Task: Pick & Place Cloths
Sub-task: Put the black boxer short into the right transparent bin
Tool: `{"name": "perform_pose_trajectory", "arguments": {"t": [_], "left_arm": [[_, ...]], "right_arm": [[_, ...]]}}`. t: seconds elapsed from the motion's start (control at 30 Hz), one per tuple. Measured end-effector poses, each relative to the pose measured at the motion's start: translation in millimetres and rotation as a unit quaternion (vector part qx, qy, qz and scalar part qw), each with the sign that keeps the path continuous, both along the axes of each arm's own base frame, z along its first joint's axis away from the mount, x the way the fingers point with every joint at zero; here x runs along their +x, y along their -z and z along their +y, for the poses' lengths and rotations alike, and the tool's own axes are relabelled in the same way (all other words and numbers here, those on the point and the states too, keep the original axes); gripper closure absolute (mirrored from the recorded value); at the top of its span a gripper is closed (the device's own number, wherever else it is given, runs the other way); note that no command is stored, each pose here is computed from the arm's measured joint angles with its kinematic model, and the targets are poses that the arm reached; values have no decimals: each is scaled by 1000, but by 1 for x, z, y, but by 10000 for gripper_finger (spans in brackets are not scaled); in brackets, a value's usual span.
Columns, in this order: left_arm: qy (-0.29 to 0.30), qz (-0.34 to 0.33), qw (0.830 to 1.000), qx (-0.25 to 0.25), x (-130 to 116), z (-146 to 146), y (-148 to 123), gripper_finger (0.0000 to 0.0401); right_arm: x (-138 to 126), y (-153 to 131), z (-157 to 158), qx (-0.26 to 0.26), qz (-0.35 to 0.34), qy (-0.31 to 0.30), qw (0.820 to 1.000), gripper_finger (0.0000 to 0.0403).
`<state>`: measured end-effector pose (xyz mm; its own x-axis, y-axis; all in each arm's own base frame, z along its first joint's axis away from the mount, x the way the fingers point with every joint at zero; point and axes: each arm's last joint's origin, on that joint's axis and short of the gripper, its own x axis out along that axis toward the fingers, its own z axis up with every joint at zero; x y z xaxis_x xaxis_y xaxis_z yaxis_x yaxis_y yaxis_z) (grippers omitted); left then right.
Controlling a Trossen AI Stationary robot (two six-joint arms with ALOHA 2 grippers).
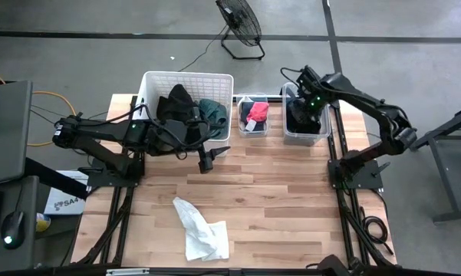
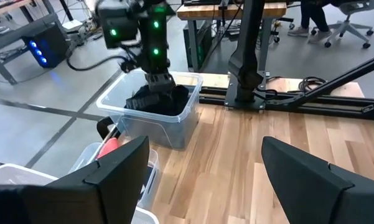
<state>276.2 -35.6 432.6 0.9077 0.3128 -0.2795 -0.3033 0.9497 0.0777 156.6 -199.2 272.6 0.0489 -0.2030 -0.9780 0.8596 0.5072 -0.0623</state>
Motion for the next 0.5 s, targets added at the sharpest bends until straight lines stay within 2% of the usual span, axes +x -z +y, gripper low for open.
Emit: {"name": "perform_pose_trajectory", "arguments": {"t": [0.1,0.2,0.33,0.5], "left_arm": [[-3,-1,1000,-9,0,0,0,95],[-5,-1,1000,-15,0,0,1,95],[-8,8,1000,-20,-1,0,3,95],[-15,20,999,-33,-2,0,6,95]], "right_arm": [[-5,19,-2,-3,14,24,1000,398],[-8,24,-3,0,16,32,999,398],[-10,18,1,1,-6,16,1000,397],[-16,0,10,-31,-34,2,999,375]]}}
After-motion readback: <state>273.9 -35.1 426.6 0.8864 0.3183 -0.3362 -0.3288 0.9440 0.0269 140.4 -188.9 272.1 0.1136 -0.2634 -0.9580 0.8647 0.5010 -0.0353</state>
